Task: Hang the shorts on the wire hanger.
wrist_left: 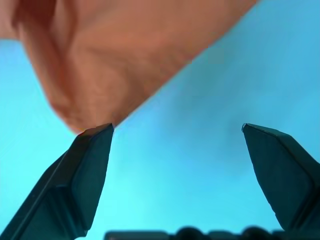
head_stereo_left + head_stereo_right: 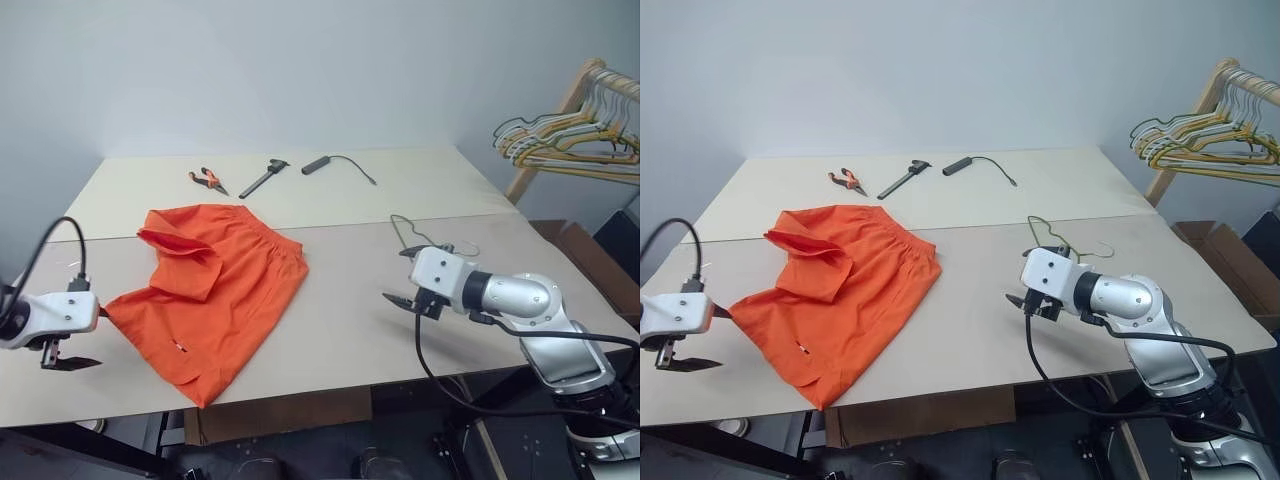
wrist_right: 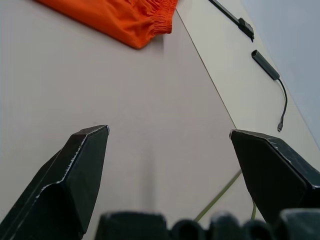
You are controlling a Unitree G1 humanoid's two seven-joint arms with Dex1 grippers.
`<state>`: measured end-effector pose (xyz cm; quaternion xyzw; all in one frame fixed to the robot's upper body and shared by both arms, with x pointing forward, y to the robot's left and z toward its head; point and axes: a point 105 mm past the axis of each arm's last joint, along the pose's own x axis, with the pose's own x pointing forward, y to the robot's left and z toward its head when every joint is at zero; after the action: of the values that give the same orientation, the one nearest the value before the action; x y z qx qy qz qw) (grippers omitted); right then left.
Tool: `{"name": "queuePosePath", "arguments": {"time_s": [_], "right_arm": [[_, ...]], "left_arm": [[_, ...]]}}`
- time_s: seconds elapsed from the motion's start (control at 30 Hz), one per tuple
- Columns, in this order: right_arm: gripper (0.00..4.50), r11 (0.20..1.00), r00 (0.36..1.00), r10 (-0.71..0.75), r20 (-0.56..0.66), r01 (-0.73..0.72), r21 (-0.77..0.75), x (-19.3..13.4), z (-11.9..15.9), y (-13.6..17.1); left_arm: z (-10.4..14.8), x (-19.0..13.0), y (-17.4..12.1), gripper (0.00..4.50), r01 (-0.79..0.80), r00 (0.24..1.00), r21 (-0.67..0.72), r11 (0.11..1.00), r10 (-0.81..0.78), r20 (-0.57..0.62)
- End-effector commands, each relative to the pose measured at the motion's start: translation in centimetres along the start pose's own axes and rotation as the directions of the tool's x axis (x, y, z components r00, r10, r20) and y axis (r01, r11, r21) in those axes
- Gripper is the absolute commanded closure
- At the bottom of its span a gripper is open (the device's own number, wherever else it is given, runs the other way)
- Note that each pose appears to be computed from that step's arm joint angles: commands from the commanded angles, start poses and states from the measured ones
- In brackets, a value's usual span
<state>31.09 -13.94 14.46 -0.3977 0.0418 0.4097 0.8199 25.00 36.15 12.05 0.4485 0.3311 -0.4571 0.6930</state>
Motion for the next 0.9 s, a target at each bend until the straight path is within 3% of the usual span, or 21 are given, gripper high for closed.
{"name": "queuePosePath", "arguments": {"time_s": [0.03,0.17,0.33,0.47,0.6,0.73,0.9], "right_arm": [[0.0,0.999,0.999,-0.034,0.026,0.034,-0.025,-0.3,1.0,-0.7],[0.0,0.999,0.999,-0.038,0.029,0.039,-0.02,-0.2,1.0,-0.7],[0.0,0.999,0.998,-0.051,0.039,0.052,-0.011,0.0,1.3,-0.7],[0.0,0.998,0.998,-0.057,0.039,0.058,-0.006,0.1,1.3,-0.6],[0.0,0.998,0.997,-0.062,0.037,0.062,-0.001,0.0,1.3,-0.5],[0.0,0.998,0.997,-0.069,0.031,0.069,0.004,-0.1,1.2,-0.5],[0.0,0.997,0.997,-0.072,0.026,0.072,0.003,-0.2,1.1,-0.5]], "left_arm": [[5.3,-1.7,-0.1,0.01,-0.032,0.943,-0.014,0.999,0.035,0.332],[8.0,-0.6,-3.1,0.01,0.109,0.877,-0.016,0.994,-0.088,0.471],[9.2,2.5,-6.1,0.01,0.253,0.838,0.021,0.967,-0.23,0.495],[9.4,4.5,-6.4,0.01,0.259,0.844,0.016,0.966,-0.234,0.483],[8.4,6.8,-7.3,0.01,0.289,0.882,0.023,0.957,-0.276,0.381],[9.2,7.9,-6.9,0.01,0.271,0.869,-0.026,0.962,-0.232,0.437],[8.9,8.5,-6.8,0.01,0.274,0.88,-0.046,0.961,-0.232,0.414]]}}
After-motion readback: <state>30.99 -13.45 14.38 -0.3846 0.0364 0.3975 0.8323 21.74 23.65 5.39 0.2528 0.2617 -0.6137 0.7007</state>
